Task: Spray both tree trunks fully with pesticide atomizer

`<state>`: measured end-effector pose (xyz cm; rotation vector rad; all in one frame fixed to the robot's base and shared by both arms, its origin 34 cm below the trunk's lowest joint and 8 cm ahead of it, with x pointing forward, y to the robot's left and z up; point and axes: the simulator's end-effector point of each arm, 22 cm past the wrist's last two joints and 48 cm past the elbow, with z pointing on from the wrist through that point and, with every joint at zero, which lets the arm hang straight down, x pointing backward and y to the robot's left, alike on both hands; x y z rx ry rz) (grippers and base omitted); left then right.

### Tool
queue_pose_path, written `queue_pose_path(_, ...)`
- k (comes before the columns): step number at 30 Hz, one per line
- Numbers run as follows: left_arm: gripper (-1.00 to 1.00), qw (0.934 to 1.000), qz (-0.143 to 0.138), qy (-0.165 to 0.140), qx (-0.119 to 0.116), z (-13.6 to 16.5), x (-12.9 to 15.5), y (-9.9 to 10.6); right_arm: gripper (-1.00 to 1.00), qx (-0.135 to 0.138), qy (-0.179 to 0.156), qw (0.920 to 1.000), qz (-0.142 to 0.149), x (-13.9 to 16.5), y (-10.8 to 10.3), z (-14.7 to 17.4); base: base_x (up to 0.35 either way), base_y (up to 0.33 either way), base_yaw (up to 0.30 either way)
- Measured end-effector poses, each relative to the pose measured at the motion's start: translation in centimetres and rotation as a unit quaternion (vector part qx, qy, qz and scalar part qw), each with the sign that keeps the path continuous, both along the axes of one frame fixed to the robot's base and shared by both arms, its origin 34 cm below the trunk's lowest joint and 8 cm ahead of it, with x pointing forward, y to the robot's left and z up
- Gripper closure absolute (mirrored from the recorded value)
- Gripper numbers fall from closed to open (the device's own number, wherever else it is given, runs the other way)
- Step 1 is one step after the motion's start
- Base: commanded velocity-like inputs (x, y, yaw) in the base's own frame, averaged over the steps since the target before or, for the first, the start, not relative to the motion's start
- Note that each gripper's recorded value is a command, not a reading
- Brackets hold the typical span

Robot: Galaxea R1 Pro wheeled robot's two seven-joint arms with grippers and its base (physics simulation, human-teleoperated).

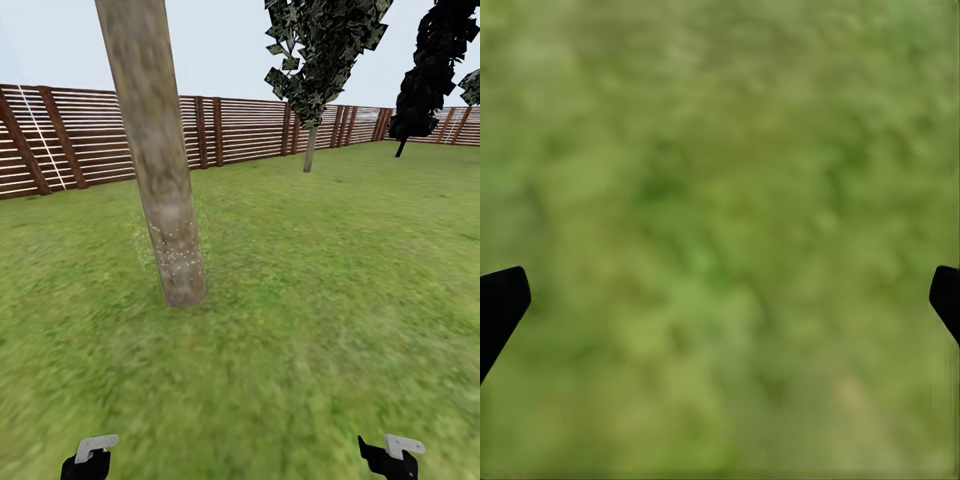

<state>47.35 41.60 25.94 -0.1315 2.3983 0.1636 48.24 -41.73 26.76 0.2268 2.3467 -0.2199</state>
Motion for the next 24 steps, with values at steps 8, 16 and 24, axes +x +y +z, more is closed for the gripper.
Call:
queue_pose_path(8,1.0,1.0,-0.001,-0.004,0.001,2.1,0.7,0.0,-1.0,0.011,0.008,0.9999,0.001,-0.2,1.0,1.2,0.0,0.0,0.0)
queue_pose_path(16,1.0,1.0,0.0,-0.008,0.001,4.2,1.3,0.1,-1.0,0.014,0.007,0.9999,0.002,0.2,1.3,3.1,0.0,0.0,-0.018)
queue_pose_path(24,1.0,1.0,0.0,-0.008,0.0,5.9,1.7,0.0,-1.0,0.068,0.048,0.9965,0.009,-2.5,6.6,2.0,0.0,0.0,0.0)
